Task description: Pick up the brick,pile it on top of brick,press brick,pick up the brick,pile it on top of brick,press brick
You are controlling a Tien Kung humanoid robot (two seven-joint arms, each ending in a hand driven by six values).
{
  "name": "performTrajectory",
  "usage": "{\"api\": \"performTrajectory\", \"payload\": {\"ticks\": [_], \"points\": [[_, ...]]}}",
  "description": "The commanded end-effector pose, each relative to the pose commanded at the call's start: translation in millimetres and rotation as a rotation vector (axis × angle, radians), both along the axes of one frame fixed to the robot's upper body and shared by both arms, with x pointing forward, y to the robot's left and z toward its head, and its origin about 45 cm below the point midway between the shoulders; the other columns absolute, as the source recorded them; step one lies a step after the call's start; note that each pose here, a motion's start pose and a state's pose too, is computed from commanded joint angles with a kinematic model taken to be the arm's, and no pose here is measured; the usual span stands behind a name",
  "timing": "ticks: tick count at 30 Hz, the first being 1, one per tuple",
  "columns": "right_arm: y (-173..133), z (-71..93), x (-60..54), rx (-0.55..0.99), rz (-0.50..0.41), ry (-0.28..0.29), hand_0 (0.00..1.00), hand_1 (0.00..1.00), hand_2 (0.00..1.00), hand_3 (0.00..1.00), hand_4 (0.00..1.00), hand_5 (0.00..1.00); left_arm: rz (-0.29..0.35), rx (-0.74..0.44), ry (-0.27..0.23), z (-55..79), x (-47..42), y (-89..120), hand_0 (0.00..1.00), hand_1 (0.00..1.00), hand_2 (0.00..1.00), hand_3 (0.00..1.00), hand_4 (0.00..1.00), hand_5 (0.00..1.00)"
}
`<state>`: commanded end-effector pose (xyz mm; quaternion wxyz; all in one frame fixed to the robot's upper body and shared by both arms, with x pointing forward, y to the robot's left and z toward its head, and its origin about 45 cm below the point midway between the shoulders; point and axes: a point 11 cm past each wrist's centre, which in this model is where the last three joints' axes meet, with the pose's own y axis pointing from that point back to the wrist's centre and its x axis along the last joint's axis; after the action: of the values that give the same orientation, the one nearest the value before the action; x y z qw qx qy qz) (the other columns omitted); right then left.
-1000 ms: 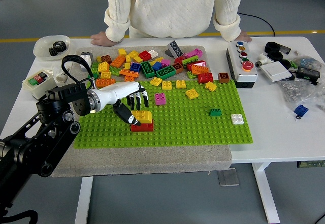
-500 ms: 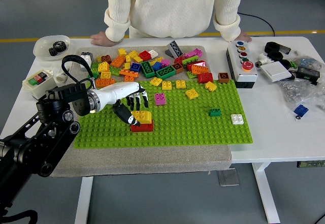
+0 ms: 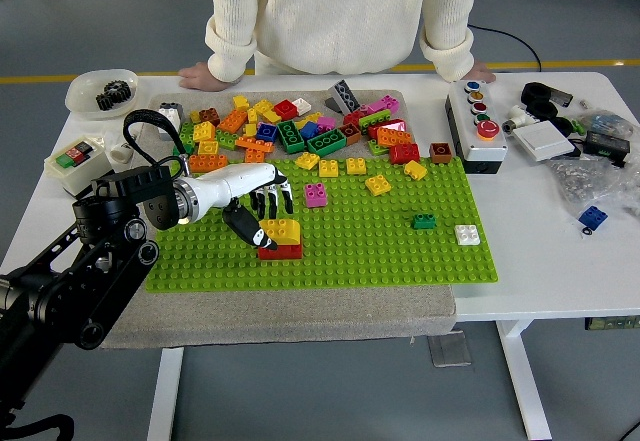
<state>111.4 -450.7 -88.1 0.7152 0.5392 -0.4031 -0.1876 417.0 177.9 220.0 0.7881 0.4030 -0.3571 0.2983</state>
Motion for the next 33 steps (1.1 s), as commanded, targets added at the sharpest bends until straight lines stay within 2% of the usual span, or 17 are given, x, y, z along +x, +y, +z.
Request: {"api": "performTrajectory", "payload": {"ticks": [31, 33], "points": [[-0.1, 0.1, 0.4, 0.000, 0.000, -0.001, 0.740, 0.654, 0.722, 0.583, 0.802, 0.337, -0.002, -0.009, 0.005, 0.6, 0.5, -0.1, 0.433, 0.395, 0.405, 0.509, 0.939, 0.002], [-0.1, 0.1, 0.2, 0.000, 0.000, 0.000, 0.740, 0.654, 0.722, 0.584, 0.803, 0.337, -0.002, -0.010, 0.007, 0.0, 0.2, -0.4, 0.430, 0.396, 0.407, 0.511, 0.963, 0.002]]}}
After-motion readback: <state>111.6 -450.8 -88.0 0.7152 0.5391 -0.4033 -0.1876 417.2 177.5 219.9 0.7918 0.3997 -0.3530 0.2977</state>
